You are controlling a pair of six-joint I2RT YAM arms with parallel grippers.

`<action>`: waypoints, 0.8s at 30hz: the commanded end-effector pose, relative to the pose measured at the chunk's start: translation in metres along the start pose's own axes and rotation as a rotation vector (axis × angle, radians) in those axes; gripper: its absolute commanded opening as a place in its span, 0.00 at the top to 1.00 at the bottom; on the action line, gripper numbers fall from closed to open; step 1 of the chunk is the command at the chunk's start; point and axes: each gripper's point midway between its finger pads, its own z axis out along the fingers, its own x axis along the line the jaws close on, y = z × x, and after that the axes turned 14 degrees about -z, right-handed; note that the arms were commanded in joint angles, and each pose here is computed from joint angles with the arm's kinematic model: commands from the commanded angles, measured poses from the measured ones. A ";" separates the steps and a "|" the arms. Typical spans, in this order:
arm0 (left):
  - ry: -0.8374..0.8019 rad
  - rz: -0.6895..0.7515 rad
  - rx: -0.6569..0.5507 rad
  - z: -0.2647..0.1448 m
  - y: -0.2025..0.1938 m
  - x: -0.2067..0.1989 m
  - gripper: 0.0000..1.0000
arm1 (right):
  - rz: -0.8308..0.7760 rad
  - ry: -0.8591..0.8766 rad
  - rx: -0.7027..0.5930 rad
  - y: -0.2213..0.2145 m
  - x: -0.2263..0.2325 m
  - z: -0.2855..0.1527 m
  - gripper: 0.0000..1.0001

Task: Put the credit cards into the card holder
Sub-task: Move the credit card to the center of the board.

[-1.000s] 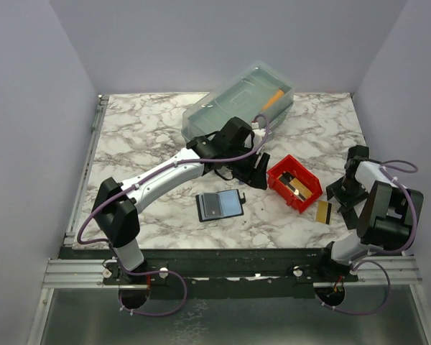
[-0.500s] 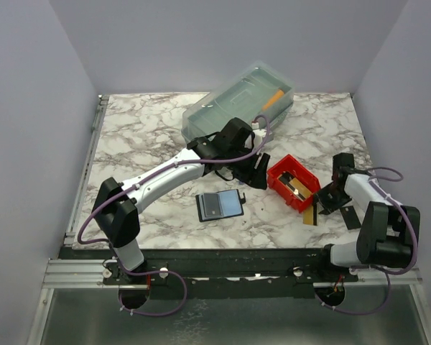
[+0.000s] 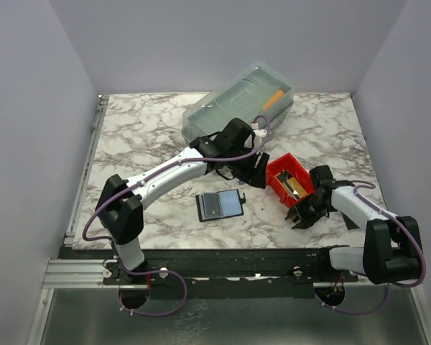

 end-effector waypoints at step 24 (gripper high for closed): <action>-0.023 -0.112 0.091 0.002 -0.044 0.012 0.40 | 0.038 -0.199 -0.443 0.153 0.012 -0.046 0.56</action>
